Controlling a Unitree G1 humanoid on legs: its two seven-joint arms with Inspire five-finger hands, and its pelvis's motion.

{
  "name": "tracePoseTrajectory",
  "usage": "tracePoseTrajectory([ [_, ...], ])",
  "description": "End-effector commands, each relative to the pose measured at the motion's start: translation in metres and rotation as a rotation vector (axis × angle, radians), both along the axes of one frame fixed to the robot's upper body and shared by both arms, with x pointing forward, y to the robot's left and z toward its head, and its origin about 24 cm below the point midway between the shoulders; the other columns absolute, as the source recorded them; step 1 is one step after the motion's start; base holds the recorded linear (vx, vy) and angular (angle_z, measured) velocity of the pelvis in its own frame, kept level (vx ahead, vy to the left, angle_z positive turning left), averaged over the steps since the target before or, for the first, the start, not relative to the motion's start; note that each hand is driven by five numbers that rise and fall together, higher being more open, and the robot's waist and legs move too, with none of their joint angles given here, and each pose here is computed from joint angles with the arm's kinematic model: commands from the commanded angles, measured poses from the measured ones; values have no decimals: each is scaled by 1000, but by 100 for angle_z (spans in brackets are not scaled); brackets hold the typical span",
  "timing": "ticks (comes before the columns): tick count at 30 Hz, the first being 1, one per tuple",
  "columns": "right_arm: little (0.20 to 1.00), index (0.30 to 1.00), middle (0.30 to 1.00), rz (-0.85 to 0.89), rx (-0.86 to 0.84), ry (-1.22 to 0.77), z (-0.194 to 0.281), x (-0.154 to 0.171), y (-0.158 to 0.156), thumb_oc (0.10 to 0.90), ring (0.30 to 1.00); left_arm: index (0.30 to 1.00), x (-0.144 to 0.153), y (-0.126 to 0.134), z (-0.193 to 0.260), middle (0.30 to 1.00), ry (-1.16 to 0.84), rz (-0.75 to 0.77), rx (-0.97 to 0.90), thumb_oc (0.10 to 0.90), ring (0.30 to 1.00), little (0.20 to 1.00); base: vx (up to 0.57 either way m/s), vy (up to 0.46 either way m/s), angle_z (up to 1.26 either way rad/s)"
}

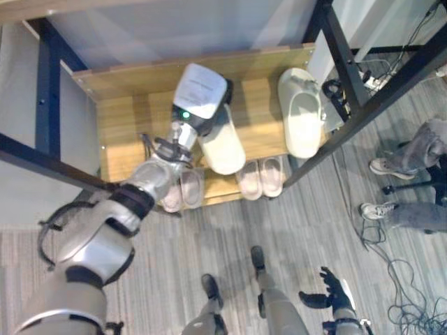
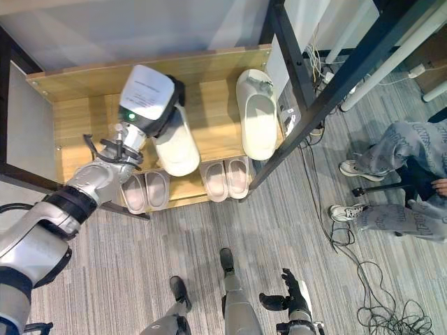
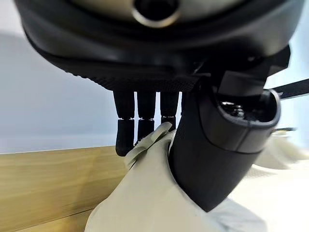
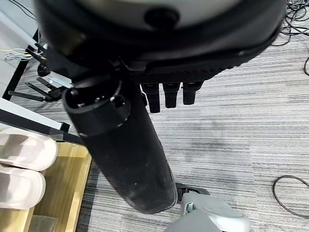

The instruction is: Arrange the slippers neatly on the shoe rack.

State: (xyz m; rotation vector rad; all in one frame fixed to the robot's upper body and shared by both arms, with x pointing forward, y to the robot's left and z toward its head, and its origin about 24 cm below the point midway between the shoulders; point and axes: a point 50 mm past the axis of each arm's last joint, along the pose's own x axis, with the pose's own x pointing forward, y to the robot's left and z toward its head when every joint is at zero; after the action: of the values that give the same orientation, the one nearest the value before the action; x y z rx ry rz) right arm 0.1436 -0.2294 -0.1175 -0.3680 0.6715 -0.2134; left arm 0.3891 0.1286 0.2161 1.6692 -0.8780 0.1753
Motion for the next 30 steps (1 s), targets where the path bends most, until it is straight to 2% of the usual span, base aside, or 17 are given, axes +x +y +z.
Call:
tracePoseTrajectory([
  [1,900,900,900,11,-131,-95,21,15,-31,800,900,300,-10,-40,76,300,-262,-155,-63,400,300,300,18,-13,-7],
  [4,900,900,900,9,-129,-112,23,21,-30,800,900,300,-13,-53,81,300,-265,-202,-99,400,300,300,26,-29,-6],
  [11,900,900,900,24,-126,-135,26,29,-26,800,900,300,-15,-59,96,300,-317,-206,-75,400,300,300,23,-17,-6],
  [21,900,900,900,22,-104,-156,27,32,-25,800,900,300,-4,-40,118,300,-354,-68,9,400,300,300,5,-4,-1],
  [30,900,900,900,59,-79,-182,28,41,-13,800,900,300,-2,-36,139,300,-392,-13,7,400,300,300,6,3,-2],
])
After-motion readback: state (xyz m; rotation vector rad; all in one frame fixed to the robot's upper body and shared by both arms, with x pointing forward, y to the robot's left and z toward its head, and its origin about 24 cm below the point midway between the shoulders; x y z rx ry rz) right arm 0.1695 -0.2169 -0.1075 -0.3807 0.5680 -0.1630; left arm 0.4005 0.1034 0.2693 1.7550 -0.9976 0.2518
